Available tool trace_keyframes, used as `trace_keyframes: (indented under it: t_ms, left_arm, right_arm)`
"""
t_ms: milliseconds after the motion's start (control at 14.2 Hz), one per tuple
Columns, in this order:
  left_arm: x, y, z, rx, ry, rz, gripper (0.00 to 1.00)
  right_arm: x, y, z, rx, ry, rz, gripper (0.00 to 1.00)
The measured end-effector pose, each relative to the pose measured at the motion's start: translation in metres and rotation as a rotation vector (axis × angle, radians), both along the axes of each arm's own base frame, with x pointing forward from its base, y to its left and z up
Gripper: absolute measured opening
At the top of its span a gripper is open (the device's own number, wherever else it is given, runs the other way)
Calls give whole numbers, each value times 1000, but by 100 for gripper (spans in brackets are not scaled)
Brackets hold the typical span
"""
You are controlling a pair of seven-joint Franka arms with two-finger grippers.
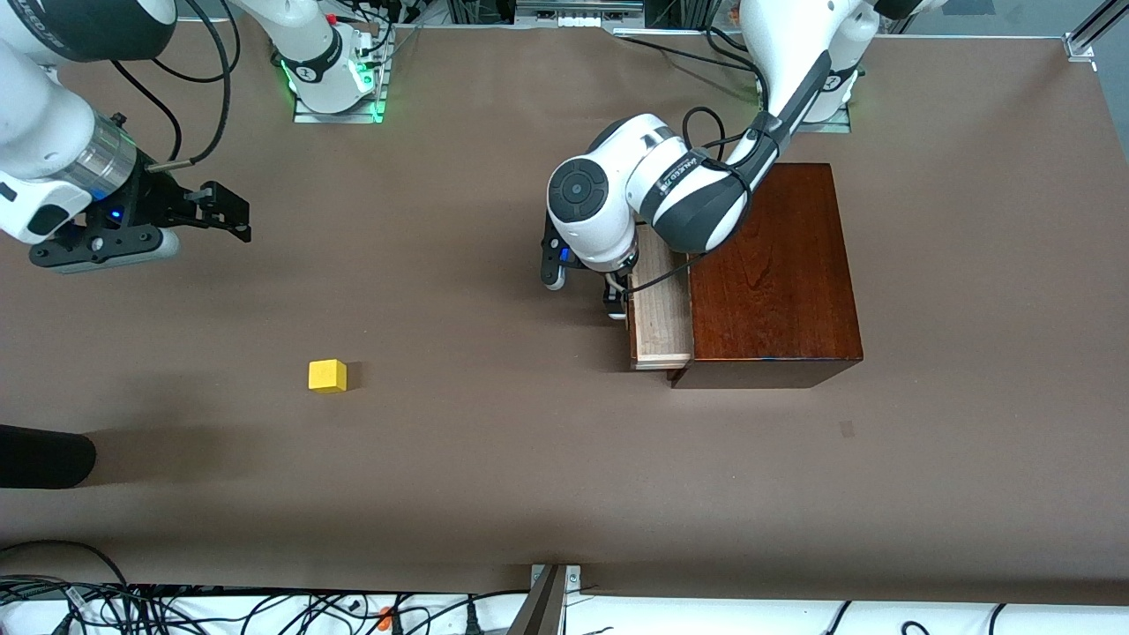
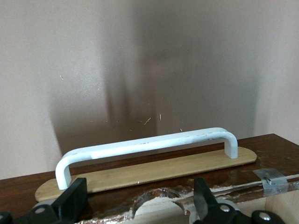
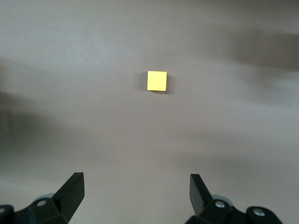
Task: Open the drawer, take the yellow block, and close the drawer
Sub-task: 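Place the cube with the right gripper while the left gripper pushes the drawer, then push the drawer fully shut with the left gripper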
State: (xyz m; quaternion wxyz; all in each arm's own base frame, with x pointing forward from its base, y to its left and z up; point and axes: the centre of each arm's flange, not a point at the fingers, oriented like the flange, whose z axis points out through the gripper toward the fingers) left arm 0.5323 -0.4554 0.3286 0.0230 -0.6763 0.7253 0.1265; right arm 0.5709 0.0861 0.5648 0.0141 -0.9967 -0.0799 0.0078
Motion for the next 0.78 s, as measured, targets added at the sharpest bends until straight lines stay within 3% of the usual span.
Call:
trace_keyframes:
  t_ms: [634, 775]
  left_arm:
    - [0, 1, 1, 12, -12, 59, 100]
    - [4, 18, -7, 92, -7, 121, 100]
  right_arm:
    - [3, -2, -1, -1, -1, -4, 100]
    - [4, -1, -3, -1, 2, -4, 100]
